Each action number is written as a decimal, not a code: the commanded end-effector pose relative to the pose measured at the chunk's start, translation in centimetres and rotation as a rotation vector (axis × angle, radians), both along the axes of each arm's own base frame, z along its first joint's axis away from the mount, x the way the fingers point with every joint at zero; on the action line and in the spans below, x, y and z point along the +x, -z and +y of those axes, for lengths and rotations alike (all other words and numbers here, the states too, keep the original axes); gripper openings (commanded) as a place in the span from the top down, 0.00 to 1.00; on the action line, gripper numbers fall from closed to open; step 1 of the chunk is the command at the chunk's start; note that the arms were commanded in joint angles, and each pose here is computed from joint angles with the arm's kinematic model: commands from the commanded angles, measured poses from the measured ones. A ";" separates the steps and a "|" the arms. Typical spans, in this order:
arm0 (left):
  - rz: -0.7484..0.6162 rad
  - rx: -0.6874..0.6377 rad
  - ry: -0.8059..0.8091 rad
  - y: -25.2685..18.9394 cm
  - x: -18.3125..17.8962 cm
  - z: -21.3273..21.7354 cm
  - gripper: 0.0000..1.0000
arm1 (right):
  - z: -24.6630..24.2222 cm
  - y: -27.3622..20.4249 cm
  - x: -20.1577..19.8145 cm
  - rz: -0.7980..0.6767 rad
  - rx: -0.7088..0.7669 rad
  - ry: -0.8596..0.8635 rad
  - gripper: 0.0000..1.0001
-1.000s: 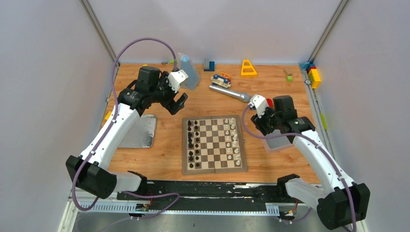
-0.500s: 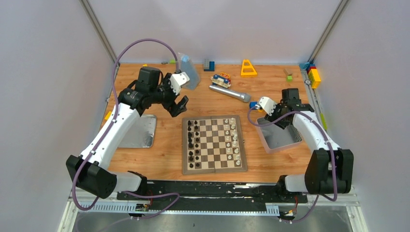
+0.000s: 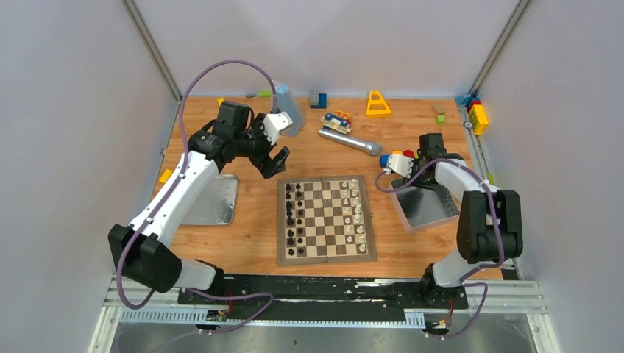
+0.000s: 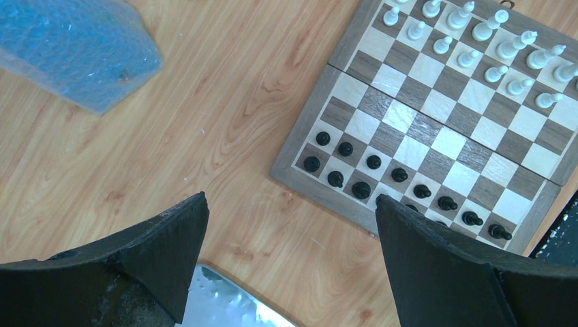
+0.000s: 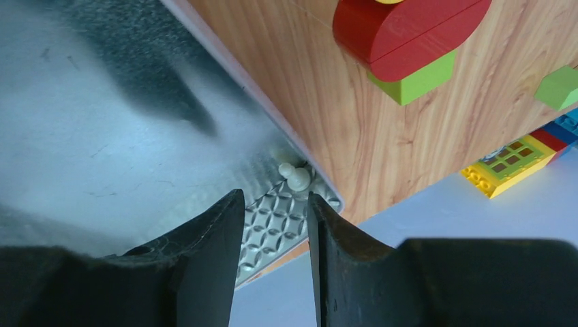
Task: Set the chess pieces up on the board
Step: Pick up the chess piece from the storage box, then place the chess piece on the chessboard, then pick up the chess piece from the chessboard, then place the chess piece on the chessboard.
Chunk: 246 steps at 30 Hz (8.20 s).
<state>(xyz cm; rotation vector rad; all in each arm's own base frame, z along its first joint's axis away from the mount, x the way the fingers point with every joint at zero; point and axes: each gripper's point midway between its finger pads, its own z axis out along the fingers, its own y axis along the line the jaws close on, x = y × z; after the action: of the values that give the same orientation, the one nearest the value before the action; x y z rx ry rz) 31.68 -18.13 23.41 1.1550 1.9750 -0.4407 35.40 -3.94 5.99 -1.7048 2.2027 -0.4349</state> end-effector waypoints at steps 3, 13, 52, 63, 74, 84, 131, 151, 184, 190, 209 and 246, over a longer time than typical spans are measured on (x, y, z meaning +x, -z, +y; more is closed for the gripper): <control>-0.011 -0.008 0.015 -0.3 0.8 -0.3 0.00 | -1.3 0.2 2.8 -0.046 -0.106 -0.059 0.60; 0.002 0.010 0.014 0.5 1.1 -0.2 0.00 | -2.2 1.7 4.0 -0.034 -0.153 -0.066 0.61; 0.007 0.004 0.011 0.3 1.3 -0.4 0.00 | 1.7 0.6 1.0 0.067 0.141 0.010 1.00; -0.034 -0.011 0.019 -0.5 1.3 -0.5 0.00 | 9.7 -8.5 -3.8 0.060 0.743 0.043 1.00; -0.132 -0.042 0.094 -2.0 1.5 -1.3 0.00 | 23.1 -10.7 -15.4 0.309 1.078 -0.365 1.00; -0.099 -0.040 0.157 0.5 0.7 -1.7 0.00 | 29.8 -7.1 -18.9 0.456 1.092 -0.585 1.00; -0.206 -0.038 0.125 -1.0 -0.1 -0.6 0.00 | 36.7 -1.4 -16.5 0.406 0.959 -0.608 0.65; 0.015 0.040 0.447 5.8 -8.1 -4.8 0.07 | 28.1 -15.3 -10.5 -0.030 1.062 -0.272 0.51; 0.152 0.308 0.725 16.3 -12.4 -12.6 0.35 | 14.2 -16.6 -2.2 -0.172 1.223 0.469 0.10; 0.170 0.334 0.733 16.9 -12.8 -12.4 0.43 | 14.2 -16.3 -2.2 -0.159 1.221 0.464 0.10; 0.196 0.323 0.783 15.4 -14.4 -14.5 0.87 | 13.2 -16.7 -1.9 -0.220 1.188 0.468 0.10; 0.138 0.348 0.970 16.2 -20.6 -23.3 0.87 | 11.4 -16.1 -1.7 -0.242 1.161 0.502 0.10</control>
<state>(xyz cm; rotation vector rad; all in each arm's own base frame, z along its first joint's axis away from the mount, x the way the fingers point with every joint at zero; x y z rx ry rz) 11.21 -39.91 6.46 2.3727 1.5327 -0.6657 33.50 7.43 20.70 -0.4398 2.0305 0.4701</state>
